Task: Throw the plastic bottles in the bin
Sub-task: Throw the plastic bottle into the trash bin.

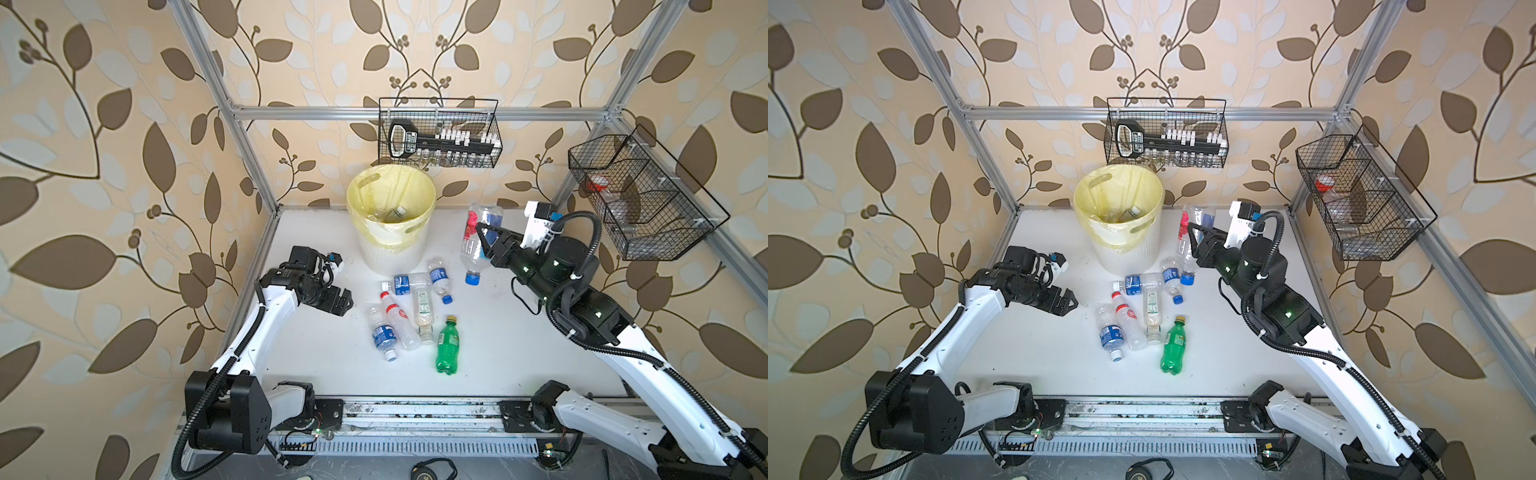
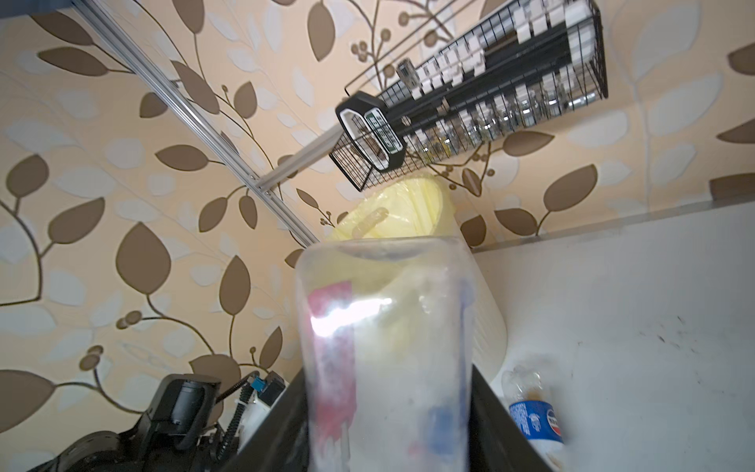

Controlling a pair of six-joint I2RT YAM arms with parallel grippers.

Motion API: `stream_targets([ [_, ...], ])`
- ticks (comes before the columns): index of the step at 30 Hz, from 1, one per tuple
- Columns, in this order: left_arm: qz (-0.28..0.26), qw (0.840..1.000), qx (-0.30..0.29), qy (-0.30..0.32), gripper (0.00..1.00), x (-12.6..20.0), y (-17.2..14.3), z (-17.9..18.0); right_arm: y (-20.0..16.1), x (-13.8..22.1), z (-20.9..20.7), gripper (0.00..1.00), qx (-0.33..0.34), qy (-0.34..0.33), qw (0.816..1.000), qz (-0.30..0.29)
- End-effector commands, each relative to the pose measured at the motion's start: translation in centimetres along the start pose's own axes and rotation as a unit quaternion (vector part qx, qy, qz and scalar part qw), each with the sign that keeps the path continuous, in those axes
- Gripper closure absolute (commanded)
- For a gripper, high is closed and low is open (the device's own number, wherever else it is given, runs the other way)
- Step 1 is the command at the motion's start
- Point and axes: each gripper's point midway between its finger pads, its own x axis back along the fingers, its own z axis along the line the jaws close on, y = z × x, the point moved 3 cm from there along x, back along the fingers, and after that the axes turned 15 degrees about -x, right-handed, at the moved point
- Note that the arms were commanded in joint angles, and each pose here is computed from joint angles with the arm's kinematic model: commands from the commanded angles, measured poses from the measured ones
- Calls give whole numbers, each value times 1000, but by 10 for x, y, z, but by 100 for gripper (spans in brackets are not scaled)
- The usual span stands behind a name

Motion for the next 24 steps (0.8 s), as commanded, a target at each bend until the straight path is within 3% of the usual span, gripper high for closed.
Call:
stream_targets([
  [1,-11,1000,-3,-5,1,7,0,-3,14,1,19,49,21,30,999,-15],
  [19,-13,1000,3,-3,1,7,-2,1,1,42,5,47,20,56,998,-27],
  [24,-20,1000,-2,-18,1,9,-1,-4,-4,37,14,47,34,60,998,-13],
])
